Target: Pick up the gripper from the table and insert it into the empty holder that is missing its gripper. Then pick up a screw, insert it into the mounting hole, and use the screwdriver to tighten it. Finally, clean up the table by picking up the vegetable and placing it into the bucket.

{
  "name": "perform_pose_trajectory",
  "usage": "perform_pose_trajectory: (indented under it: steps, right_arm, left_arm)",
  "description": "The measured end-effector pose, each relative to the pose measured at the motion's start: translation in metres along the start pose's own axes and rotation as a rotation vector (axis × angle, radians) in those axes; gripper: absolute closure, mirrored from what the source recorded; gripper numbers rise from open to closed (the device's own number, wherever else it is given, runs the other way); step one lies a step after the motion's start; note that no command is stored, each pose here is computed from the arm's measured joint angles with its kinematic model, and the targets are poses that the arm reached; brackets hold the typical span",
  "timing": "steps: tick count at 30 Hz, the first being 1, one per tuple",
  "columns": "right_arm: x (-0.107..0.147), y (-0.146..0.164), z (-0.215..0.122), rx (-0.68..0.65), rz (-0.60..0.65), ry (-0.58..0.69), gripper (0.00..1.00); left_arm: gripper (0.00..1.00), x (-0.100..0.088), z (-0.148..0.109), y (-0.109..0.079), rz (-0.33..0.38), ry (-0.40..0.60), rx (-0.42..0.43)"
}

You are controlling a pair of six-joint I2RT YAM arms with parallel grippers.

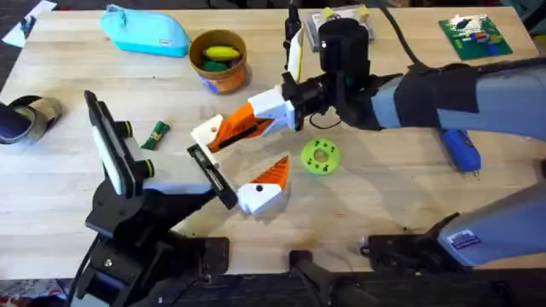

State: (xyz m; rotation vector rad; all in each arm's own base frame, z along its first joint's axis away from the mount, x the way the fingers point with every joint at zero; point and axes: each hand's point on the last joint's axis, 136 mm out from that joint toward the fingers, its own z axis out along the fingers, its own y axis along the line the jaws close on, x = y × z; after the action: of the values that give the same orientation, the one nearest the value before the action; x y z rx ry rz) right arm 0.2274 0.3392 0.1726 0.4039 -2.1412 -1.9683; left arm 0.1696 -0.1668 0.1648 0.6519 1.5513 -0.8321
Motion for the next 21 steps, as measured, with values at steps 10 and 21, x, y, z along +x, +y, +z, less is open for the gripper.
perform_pose_trajectory:
  steps: [10,21]
  right_arm:
    - [-0.007,-0.002,0.003,0.02,-0.003,-0.039,0.989]
    - [-0.014,-0.004,0.006,0.04,-0.015,-0.082,0.992]
  left_arm:
    - [0.009,0.0,0.0,0.005,-0.003,-0.003,-0.027]
    - [0.009,-0.001,0.0,0.007,-0.011,-0.004,-0.037]
